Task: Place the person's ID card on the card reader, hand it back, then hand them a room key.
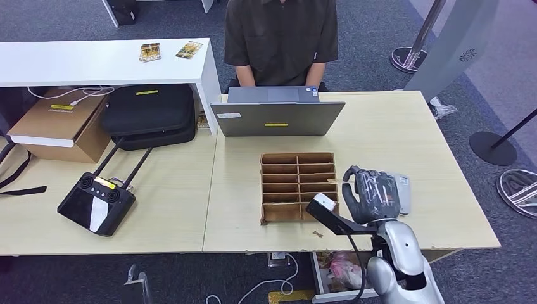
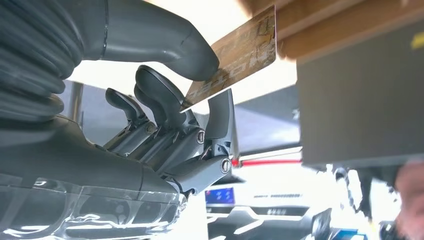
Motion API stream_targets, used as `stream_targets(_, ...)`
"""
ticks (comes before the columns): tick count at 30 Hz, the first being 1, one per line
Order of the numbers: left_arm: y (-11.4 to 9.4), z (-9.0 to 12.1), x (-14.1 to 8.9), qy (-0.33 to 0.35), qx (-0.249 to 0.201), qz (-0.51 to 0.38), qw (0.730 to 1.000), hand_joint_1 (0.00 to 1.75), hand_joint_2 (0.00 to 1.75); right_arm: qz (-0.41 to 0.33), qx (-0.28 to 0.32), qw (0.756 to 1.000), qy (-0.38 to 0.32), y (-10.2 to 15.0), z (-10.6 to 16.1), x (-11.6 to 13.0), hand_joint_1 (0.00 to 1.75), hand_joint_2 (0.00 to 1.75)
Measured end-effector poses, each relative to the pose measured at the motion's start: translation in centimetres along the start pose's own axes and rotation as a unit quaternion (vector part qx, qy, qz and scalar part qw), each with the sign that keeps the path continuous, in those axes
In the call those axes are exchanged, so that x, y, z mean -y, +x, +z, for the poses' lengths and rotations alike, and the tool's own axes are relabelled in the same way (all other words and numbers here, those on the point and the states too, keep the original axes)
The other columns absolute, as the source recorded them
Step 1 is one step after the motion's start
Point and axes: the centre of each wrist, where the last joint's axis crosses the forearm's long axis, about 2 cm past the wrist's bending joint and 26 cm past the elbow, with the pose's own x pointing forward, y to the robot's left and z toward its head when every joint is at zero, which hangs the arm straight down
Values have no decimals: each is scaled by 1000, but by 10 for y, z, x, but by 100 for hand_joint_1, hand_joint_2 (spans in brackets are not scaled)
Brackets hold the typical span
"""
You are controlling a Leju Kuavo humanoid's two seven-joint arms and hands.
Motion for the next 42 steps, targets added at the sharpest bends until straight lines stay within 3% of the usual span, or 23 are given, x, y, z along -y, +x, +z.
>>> stream_targets(6,-3,5,-6,15,-3,-15,1000,0,0,4,-5,995,-97,-16,-5,31,174,175)
stream_targets(13,-4,8,-9,35,-6,-20,999,0,0,-15,-3,974,-226,-27,-6,76,175,175)
stream_targets(21,-2,8,-7,31,-3,-11,999,0,0,-76,16,954,-289,-34,-14,84,173,175)
stream_targets(24,2,5,-2,18,5,-2,1000,0,0,-96,19,957,-274,-31,-38,77,175,175)
stream_targets(33,21,-7,30,-73,35,49,996,0,0,-130,6,962,-240,-3,-149,57,175,175)
stream_targets(37,24,-8,41,-115,38,61,991,0,0,-128,9,969,-212,11,-175,49,175,175)
stream_targets(42,24,-7,46,-134,38,60,988,0,0,-137,9,972,-189,27,-185,37,175,175)
